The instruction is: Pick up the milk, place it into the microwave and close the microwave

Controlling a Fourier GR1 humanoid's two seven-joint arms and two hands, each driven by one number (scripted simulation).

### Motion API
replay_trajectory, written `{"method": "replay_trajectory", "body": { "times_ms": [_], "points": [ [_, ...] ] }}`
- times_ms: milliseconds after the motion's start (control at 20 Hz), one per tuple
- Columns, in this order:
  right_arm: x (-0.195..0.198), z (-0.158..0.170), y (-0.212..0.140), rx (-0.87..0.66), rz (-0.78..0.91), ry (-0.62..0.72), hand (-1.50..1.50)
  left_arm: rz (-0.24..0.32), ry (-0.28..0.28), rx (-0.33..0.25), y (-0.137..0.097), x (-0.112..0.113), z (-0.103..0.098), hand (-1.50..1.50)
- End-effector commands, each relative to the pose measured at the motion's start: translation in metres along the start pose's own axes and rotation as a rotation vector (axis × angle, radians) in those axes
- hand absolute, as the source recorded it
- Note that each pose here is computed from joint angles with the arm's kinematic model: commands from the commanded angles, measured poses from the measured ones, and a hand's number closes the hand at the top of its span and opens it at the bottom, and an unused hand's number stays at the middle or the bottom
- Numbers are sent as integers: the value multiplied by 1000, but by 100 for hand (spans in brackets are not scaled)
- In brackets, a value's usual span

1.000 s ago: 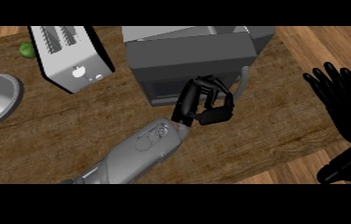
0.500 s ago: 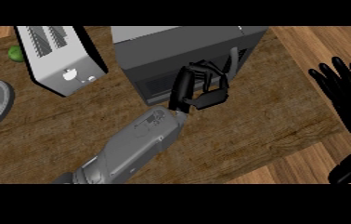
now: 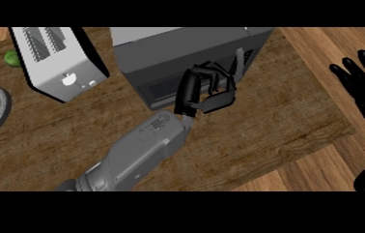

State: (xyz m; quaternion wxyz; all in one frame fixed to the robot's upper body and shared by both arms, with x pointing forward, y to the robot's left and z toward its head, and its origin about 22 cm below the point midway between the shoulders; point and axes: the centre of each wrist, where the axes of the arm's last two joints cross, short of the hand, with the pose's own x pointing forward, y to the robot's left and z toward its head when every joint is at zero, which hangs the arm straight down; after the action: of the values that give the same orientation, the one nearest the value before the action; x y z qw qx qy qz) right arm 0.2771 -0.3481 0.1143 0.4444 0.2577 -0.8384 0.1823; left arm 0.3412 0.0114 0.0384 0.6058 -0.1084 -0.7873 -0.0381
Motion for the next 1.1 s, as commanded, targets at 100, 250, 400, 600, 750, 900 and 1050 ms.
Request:
{"method": "replay_trajectory", "body": {
  "times_ms": [100, 250, 400, 600, 750, 900, 1050],
  "points": [
    [5, -5, -2, 15, -18, -6, -150, 9, -19, 40, 7, 5, -19, 150],
    [11, -7, -6, 6, -9, -21, -150, 2, -33, 36, 8, 2, -19, 150],
    [14, -9, -8, 8, -9, -15, -150, 15, -34, 45, 6, 4, -19, 150],
    [18, -11, -8, 15, -7, -9, -150, 13, -51, 49, 6, 5, -22, 150],
    [25, -14, -11, 24, 4, -7, -150, 11, -46, 51, 8, 0, -18, 150],
    [26, -14, -12, 17, -1, -1, -150, 13, -57, 51, 8, 2, -21, 150],
    [30, -14, -14, 14, -3, -5, -150, 10, -65, 57, 9, -1, -20, 150]
  ]
}}
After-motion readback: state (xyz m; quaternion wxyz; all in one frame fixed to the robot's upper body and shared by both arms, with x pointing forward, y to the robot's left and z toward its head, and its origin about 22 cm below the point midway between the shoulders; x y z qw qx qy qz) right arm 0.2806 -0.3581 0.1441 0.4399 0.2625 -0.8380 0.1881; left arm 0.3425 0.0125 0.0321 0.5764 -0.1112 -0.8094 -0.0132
